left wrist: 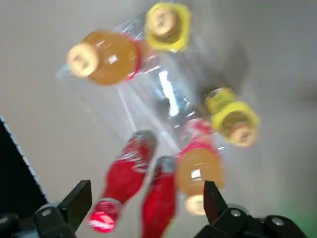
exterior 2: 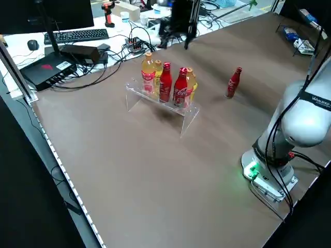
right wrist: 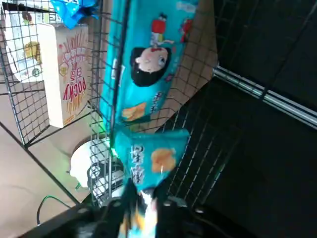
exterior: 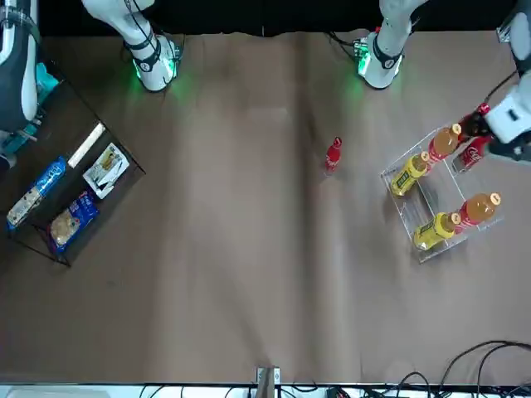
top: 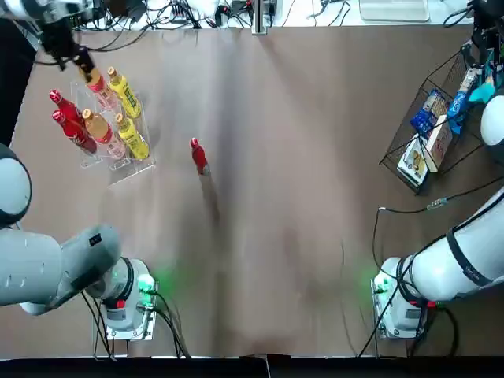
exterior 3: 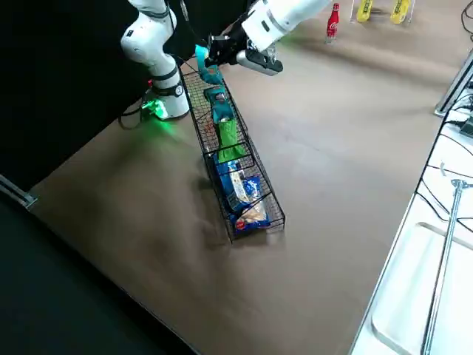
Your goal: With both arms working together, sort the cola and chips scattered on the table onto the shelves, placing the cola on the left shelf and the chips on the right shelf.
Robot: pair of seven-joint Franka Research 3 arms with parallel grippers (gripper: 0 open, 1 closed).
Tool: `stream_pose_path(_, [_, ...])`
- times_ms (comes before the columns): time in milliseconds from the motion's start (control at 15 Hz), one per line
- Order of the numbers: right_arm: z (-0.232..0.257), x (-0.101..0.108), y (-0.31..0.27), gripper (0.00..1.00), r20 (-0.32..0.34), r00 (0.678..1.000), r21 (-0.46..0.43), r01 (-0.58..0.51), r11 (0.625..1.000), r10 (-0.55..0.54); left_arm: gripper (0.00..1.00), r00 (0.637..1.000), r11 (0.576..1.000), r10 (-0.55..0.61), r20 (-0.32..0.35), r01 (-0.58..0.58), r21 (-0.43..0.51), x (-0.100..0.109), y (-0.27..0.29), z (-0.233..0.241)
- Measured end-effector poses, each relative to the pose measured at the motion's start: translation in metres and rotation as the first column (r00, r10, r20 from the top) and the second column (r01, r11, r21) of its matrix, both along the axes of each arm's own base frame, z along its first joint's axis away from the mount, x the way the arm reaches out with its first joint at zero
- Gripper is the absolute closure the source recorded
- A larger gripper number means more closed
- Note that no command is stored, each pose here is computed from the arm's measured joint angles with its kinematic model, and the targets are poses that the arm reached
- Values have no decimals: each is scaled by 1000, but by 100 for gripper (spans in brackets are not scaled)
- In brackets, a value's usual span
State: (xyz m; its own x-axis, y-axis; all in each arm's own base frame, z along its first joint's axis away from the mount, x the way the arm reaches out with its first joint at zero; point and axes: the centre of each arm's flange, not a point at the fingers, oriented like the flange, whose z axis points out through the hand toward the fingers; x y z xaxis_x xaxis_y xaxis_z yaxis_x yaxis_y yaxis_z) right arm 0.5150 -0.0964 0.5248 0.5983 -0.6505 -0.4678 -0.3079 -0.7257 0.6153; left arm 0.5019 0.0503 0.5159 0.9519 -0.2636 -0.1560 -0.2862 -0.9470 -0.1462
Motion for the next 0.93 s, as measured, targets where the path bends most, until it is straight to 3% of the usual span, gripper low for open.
stream_pose_path(133, [-4,3,7,60,-8,1000,-2,-15,1000,15,0,999,999,34,5,-34,-31,3,-67,1])
stream_pose_path(333, [-4,4,16,58,-14,999,-7,-31,999,31,0,996,996,89,-2,-89,-17,-10,-175,-17])
stream_pose_path(533, [-2,5,17,58,-5,999,-6,-36,999,36,0,993,996,86,-80,-85,16,-36,-256,-62])
stream_pose_path(600, [2,8,18,58,14,999,-6,-45,999,45,0,990,997,75,-120,-74,18,-43,-270,-81])
stream_pose_path(667, [16,15,29,58,73,995,12,-73,997,72,0,980,998,65,-188,-64,10,-52,-282,-112])
stream_pose_path(933, [29,35,59,59,248,965,161,-128,979,86,1,978,995,89,-187,-94,-21,-60,-303,-148])
